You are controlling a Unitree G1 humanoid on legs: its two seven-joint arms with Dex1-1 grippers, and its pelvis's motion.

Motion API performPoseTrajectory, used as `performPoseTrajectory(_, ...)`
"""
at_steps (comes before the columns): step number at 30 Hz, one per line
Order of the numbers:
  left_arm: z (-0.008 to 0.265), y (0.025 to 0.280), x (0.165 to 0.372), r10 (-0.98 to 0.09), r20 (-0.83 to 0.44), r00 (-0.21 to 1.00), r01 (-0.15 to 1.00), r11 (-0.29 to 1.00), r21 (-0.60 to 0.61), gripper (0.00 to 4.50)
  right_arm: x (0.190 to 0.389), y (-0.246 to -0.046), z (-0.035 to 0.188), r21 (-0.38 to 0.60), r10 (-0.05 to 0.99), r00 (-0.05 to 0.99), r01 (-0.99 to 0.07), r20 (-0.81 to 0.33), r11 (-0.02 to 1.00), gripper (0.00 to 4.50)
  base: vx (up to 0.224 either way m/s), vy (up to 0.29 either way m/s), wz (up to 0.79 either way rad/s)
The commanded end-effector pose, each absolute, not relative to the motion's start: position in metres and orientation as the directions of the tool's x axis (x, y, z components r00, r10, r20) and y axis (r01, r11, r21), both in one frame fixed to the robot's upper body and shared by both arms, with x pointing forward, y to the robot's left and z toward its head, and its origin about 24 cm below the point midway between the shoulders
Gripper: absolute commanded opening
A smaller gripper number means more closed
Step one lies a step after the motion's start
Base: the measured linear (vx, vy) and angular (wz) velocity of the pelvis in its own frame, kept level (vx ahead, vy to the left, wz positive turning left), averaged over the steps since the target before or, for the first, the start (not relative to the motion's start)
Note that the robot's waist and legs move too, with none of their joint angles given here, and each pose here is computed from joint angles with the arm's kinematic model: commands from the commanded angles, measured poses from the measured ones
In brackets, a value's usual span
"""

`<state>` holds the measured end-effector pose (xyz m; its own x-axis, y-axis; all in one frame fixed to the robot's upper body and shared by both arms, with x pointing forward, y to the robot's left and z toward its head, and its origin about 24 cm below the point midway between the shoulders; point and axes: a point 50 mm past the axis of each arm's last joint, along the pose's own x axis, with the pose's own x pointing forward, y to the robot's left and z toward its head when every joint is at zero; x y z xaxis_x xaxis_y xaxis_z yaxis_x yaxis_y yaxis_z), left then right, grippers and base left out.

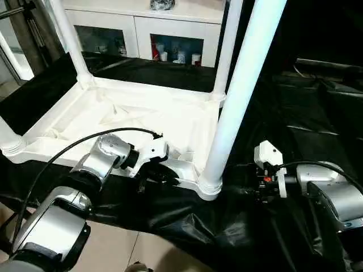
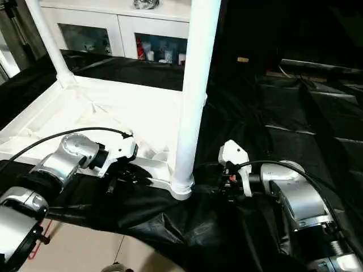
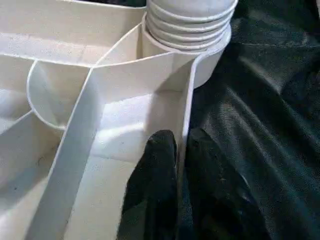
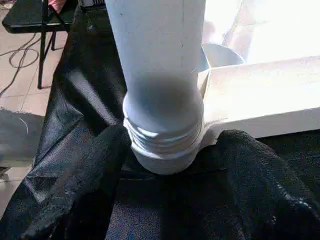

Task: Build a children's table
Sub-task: Rotate leg to tighten

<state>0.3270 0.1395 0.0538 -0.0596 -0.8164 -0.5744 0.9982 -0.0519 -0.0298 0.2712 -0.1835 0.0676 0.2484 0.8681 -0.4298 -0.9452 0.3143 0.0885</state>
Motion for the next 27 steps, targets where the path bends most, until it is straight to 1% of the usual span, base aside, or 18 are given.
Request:
performPoseTrajectory(1,0.057,0.139,0.329,-0.844,-0.534,-0.050,0.997,-0.014,-0.071,0.14,0.270,-0.182,0.070,0.071,0.870,0.234,-0.954,-0.434,0.292,3.27,0.000,0.000,0.00)
performPoseTrajectory(2,0.057,0.139,0.329,-0.848,-0.527,-0.048,0.997,-0.009,-0.077,0.06,0.270,-0.182,0.070,0.070,0.870,0.234,-0.954,-0.434,0.292,3.27,0.000,0.000,0.00)
performPoseTrajectory(5,0.055,0.139,0.327,-0.872,-0.490,-0.015,0.992,0.050,-0.118,0.06,0.269,-0.179,0.070,0.072,0.876,0.237,-0.954,-0.421,0.292,3.27,0.000,0.000,0.00)
performPoseTrajectory(11,0.047,0.140,0.323,-0.858,-0.513,0.023,0.985,0.107,-0.134,0.06,0.268,-0.177,0.070,0.074,0.882,0.236,-0.954,-0.408,0.290,3.27,0.000,0.000,0.00)
performPoseTrajectory(12,0.043,0.139,0.322,-0.857,-0.510,0.067,0.979,0.154,-0.130,0.06,0.271,-0.175,0.070,0.077,0.883,0.260,-0.947,-0.392,0.313,3.27,0.000,0.000,0.00)
performPoseTrajectory(13,0.041,0.137,0.321,-0.855,-0.509,0.099,0.974,0.189,-0.128,0.01,0.273,-0.174,0.070,0.080,0.883,0.277,-0.941,-0.379,0.330,3.44,0.000,0.000,0.00)
performPoseTrajectory(15,0.041,0.137,0.321,-0.855,-0.509,0.099,0.974,0.189,-0.128,0.01,0.273,-0.174,0.070,0.080,0.883,0.277,-0.941,-0.379,0.330,3.44,0.000,0.000,0.00)
performPoseTrajectory(16,0.039,0.134,0.319,-0.843,-0.518,0.148,0.967,0.232,-0.102,0.00,0.278,-0.169,0.070,0.085,0.879,0.313,-0.927,-0.359,0.365,3.58,0.000,0.000,0.00)
performPoseTrajectory(18,0.035,0.133,0.316,-0.812,-0.557,0.175,0.966,0.251,-0.062,0.00,0.283,-0.162,0.068,0.076,0.873,0.343,-0.917,-0.347,0.391,3.78,0.000,0.000,0.00)
performPoseTrajectory(19,0.033,0.132,0.315,-0.804,-0.563,0.192,0.962,0.268,-0.054,0.00,0.287,-0.157,0.065,0.035,0.851,0.383,-0.906,-0.359,0.422,3.83,0.000,0.000,0.00)
performPoseTrajectory(21,0.034,0.131,0.314,-0.807,-0.556,0.197,0.962,0.269,-0.050,0.00,0.288,-0.155,0.064,0.036,0.849,0.389,-0.903,-0.357,0.429,4.02,0.000,0.000,0.00)
performPoseTrajectory(23,0.036,0.130,0.313,-0.814,-0.544,0.205,0.962,0.269,-0.039,0.00,0.291,-0.151,0.062,0.029,0.843,0.401,-0.898,-0.359,0.440,4.02,0.000,0.000,0.00)
performPoseTrajectory(25,0.038,0.128,0.311,-0.831,-0.518,0.200,0.969,0.246,-0.020,0.00,0.292,-0.147,0.061,0.034,0.849,0.387,-0.904,-0.361,0.427,4.02,0.000,0.000,0.00)
performPoseTrajectory(27,0.041,0.127,0.306,-0.844,-0.511,0.161,0.981,0.193,-0.008,0.00,0.293,-0.145,0.058,0.026,0.847,0.367,-0.913,-0.384,0.408,4.02,0.000,0.000,0.00)
